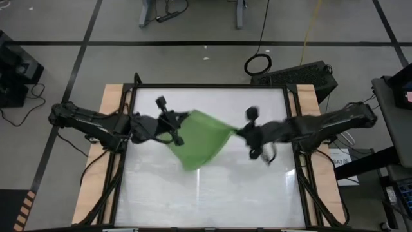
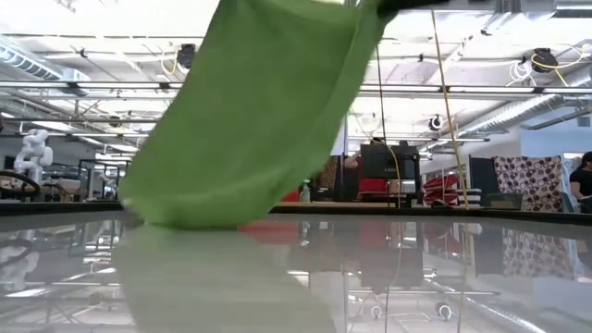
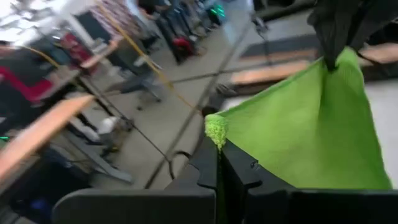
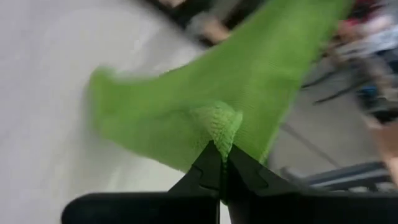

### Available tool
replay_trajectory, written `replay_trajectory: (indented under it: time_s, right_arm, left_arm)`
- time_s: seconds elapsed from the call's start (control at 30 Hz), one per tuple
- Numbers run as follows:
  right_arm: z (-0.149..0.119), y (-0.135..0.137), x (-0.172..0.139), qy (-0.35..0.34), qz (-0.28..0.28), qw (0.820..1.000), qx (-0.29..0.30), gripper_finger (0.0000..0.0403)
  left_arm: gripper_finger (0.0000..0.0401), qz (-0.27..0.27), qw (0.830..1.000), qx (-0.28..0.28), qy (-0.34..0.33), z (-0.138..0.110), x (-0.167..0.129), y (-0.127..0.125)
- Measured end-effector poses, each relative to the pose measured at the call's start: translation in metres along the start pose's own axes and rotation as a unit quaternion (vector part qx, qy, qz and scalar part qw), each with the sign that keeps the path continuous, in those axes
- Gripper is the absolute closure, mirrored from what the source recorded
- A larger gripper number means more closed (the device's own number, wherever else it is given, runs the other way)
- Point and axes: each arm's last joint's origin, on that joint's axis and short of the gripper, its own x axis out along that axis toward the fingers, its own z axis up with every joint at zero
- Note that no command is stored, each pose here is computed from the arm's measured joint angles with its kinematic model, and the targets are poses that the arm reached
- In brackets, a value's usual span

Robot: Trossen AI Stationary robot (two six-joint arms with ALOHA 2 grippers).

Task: Roll towel
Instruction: Roll the green microfiber cloth

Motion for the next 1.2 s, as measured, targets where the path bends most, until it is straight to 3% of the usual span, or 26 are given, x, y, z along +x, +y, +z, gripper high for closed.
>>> replay_trajectory:
  time_s: [0.1, 0.23, 0.33, 0.53, 0.7, 1.03, 1.2]
  right_arm:
    - [0.006, -0.026, -0.035, -0.054, -0.028, 0.998, 0.023, 0.0402]
    - [0.008, -0.043, -0.077, -0.134, 0.025, 0.990, 0.030, 0.0402]
    - [0.002, -0.048, -0.092, -0.123, 0.045, 0.991, 0.027, 0.0402]
    - [-0.009, -0.049, -0.097, -0.073, 0.066, 0.995, 0.023, 0.0402]
    - [-0.006, -0.048, -0.098, -0.101, 0.090, 0.991, 0.004, 0.0402]
    - [-0.018, -0.067, -0.091, -0.047, 0.010, 0.998, -0.046, 0.0403]
    - [-0.022, -0.080, -0.089, -0.042, -0.031, 0.996, -0.075, 0.0403]
  left_arm:
    - [0.0400, 0.006, 1.000, -0.011, -0.023, 0.019, -0.005, 0.012]
    - [0.0400, -0.033, 0.998, -0.011, -0.053, 0.034, -0.014, 0.015]
    - [0.0400, -0.039, 0.998, 0.018, -0.043, 0.032, -0.012, 0.014]
    - [0.0400, -0.069, 0.997, 0.019, -0.033, 0.026, 0.005, 0.013]
    - [0.0400, -0.072, 0.996, 0.022, -0.055, 0.028, 0.015, 0.015]
    - [0.0400, -0.017, 0.999, 0.019, -0.036, 0.017, 0.046, 0.047]
    - [0.0399, -0.011, 0.996, -0.009, -0.086, 0.023, 0.053, 0.060]
